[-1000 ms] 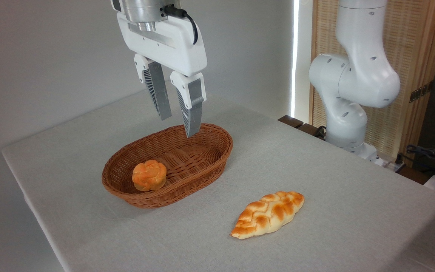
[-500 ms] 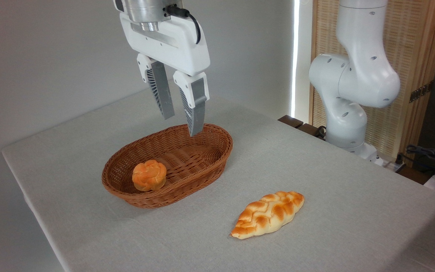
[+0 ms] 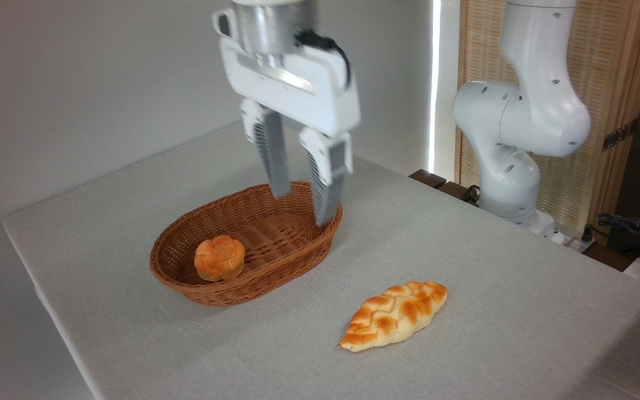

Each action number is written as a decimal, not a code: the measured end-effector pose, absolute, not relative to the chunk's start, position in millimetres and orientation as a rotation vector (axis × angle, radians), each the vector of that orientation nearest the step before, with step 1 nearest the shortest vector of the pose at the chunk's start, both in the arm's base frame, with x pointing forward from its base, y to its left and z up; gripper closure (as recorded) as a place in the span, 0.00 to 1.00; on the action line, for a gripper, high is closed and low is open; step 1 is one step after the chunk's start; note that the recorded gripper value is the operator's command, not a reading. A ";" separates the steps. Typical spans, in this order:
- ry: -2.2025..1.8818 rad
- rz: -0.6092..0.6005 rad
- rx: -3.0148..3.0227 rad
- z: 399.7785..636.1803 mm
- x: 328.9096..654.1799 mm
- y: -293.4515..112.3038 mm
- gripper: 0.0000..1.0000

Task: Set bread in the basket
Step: 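Move the open gripper over the braided bread loaf, then lower the gripper and close it on the braided loaf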

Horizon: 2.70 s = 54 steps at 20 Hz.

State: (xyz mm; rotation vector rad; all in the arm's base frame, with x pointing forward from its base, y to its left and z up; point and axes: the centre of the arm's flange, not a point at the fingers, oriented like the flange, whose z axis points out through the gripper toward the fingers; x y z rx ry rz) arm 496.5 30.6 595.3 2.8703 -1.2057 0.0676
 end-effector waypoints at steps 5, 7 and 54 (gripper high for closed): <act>-1.302 -0.078 2.867 547.0 474.6 55.4 0.00; -1.313 -0.089 2.870 521.8 473.4 55.5 0.00; -1.344 -0.268 2.864 412.5 449.9 78.4 0.76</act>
